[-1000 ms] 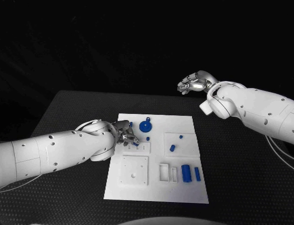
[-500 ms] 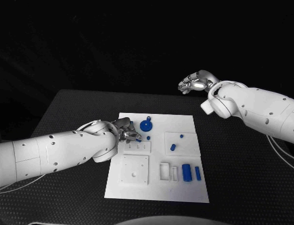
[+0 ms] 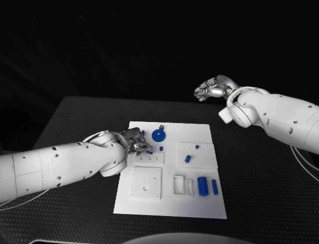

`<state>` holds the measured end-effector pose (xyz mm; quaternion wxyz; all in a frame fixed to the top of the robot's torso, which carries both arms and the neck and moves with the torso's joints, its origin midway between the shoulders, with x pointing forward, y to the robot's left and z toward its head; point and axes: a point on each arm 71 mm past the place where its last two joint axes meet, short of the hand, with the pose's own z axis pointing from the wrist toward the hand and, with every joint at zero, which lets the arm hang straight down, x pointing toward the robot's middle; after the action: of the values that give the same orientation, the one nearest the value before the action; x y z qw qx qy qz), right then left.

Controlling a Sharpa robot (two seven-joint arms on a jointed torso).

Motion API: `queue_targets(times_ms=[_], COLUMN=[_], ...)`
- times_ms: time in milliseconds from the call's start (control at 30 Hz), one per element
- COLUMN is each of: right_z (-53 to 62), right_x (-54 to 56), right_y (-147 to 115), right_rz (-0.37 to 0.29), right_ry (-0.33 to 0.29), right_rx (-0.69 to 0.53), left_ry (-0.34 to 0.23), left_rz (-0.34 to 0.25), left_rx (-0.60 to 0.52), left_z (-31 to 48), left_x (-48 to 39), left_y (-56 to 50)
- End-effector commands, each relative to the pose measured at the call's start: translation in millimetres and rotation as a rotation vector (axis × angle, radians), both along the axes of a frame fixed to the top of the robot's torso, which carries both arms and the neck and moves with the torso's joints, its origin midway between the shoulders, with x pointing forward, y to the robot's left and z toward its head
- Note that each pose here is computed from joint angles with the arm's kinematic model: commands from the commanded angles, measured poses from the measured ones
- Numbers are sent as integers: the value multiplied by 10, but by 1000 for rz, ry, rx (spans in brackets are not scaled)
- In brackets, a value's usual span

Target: Assemble the parts on the task board

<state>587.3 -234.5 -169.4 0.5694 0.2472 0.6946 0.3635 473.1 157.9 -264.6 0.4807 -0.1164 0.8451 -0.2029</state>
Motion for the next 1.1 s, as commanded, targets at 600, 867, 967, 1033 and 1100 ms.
queue_targets(times_ms=[600,867,967,1033,1100], right_z=[-19,-15,-15,-16,-19], right_x=[-4,-4,-5,-8,-13], right_y=[19,14,15,17,19], right_rz=[13,9,9,9,9], right_ry=[11,4,5,6,7], right_rx=[3,5,6,11,13], left_ry=[50,59,58,70,78], left_rz=[-33,-35,-34,-34,-33], left_rx=[36,45,48,48,50], left_z=[-153,-187,-189,-196,-202], left_x=[-59,-76,-70,-72,-72], left_y=[-27,-4,11,17,24])
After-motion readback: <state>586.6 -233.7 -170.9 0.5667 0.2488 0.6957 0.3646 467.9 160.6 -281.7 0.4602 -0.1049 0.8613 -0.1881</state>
